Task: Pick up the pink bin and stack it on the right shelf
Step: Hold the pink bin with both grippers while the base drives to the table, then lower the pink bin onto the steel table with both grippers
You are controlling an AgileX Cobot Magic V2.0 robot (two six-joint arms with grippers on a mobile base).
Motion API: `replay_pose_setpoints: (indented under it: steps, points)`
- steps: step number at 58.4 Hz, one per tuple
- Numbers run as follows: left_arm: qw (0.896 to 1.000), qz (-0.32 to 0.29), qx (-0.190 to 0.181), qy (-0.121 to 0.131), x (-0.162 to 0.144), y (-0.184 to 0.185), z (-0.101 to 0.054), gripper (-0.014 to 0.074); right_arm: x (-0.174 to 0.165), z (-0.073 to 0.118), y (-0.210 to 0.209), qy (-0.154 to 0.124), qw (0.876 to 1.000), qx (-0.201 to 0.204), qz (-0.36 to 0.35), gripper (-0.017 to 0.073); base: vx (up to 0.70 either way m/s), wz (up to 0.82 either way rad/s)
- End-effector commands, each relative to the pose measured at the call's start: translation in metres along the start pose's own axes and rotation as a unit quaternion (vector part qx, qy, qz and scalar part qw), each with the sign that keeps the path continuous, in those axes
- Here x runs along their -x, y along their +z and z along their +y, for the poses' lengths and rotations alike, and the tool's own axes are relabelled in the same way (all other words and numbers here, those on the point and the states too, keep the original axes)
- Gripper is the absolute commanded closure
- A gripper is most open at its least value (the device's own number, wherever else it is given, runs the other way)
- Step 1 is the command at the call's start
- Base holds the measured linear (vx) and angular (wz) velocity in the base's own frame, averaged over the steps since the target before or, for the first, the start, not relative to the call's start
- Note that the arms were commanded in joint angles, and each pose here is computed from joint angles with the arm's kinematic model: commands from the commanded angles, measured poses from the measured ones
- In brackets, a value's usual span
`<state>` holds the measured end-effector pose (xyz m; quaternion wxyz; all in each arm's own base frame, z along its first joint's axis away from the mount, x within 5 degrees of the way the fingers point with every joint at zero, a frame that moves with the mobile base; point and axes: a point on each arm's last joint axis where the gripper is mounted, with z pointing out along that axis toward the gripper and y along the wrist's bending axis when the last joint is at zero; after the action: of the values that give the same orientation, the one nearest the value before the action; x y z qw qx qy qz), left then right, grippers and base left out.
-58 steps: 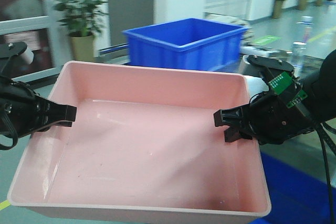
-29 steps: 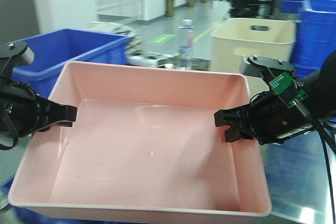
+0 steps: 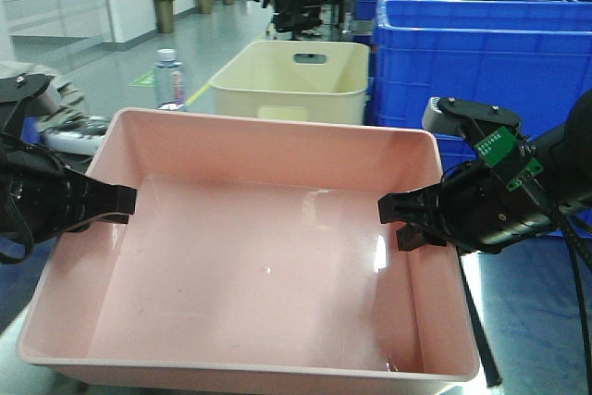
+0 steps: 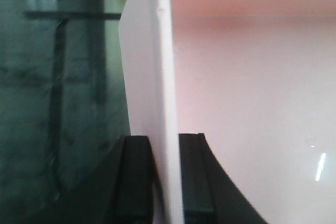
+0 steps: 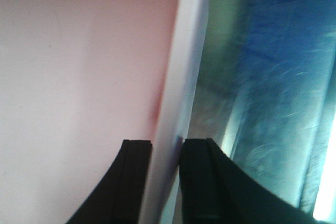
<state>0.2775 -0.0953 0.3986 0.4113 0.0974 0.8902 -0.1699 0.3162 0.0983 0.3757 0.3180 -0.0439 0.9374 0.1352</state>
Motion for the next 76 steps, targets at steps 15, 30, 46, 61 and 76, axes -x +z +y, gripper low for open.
replay_pose_setpoints:
  steps: [15, 30, 46, 61, 76]
  points:
    - [0.997, -0.076, -0.029, -0.011, 0.0159, -0.0258, -0.0113, 0.0596, 0.0147, -0.003, -0.0218, -0.007, 0.997, -0.011, -0.074, 0.0568, 0.22, -0.27]
    - [0.997, -0.076, -0.029, -0.011, 0.0159, -0.0258, -0.0113, 0.0596, 0.0149, -0.003, -0.0218, -0.007, 0.997, -0.01, -0.076, 0.0568, 0.15, -0.2]
    - [0.997, -0.076, -0.029, -0.011, 0.0159, -0.0258, -0.0113, 0.0596, 0.0149, -0.003, -0.0218, -0.007, 0.997, -0.01, -0.076, 0.0568, 0.08, -0.12]
    - [0.997, -0.076, -0.029, -0.011, 0.0159, -0.0258, -0.0113, 0.0596, 0.0149, -0.003, -0.0218, -0.007, 0.997, -0.01, -0.076, 0.0568, 0.01, -0.03]
    - [0.997, -0.076, -0.029, -0.011, 0.0159, -0.0258, -0.0113, 0.0596, 0.0149, -0.003, -0.0218, -0.007, 0.997, -0.01, -0.076, 0.0568, 0.0, 0.0]
